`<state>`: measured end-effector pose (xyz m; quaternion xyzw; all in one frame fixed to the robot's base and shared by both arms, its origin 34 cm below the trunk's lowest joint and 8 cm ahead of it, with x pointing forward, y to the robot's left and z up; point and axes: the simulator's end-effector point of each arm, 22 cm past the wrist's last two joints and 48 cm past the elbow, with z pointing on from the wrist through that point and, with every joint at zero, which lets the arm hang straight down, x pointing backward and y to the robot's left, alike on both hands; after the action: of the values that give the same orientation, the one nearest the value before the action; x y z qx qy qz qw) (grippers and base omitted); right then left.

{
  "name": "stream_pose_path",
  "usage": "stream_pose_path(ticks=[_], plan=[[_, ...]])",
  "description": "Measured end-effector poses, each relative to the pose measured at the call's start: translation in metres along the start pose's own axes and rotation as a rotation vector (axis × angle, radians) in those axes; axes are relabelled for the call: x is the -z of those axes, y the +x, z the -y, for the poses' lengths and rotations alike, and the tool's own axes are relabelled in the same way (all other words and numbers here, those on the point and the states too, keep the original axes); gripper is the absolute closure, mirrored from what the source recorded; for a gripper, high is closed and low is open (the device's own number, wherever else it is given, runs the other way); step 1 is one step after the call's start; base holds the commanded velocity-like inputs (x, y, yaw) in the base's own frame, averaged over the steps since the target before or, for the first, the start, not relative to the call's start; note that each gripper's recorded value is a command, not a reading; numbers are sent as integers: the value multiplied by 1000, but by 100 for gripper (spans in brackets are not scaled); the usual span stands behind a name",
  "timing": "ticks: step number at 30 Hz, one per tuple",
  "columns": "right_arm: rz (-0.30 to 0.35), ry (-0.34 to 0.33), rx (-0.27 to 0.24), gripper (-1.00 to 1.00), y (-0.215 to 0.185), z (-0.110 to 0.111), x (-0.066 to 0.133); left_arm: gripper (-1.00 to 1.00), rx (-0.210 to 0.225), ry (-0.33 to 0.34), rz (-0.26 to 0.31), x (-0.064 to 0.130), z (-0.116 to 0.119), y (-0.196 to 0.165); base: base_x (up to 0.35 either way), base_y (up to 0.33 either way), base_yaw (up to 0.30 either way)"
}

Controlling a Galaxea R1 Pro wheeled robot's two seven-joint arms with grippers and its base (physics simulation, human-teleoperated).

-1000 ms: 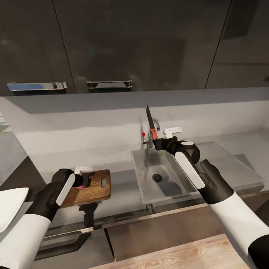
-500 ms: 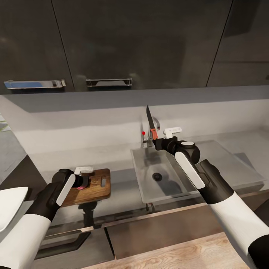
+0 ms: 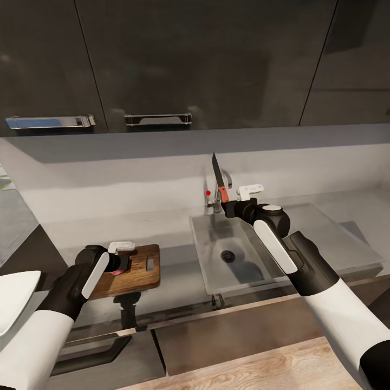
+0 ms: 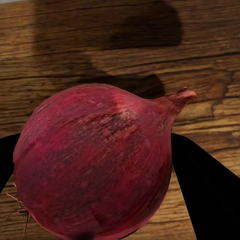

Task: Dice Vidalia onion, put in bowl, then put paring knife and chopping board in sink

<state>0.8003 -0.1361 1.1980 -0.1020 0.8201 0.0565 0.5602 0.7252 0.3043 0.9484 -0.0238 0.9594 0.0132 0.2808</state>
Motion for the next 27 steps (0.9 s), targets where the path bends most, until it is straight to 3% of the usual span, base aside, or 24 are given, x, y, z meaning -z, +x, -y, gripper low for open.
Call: stream_pose_path(ticks=[27], plan=[[-6,-1,-1,100,3,0,-2,100,-4,-2,3,-1,0,-1,0,0,0]])
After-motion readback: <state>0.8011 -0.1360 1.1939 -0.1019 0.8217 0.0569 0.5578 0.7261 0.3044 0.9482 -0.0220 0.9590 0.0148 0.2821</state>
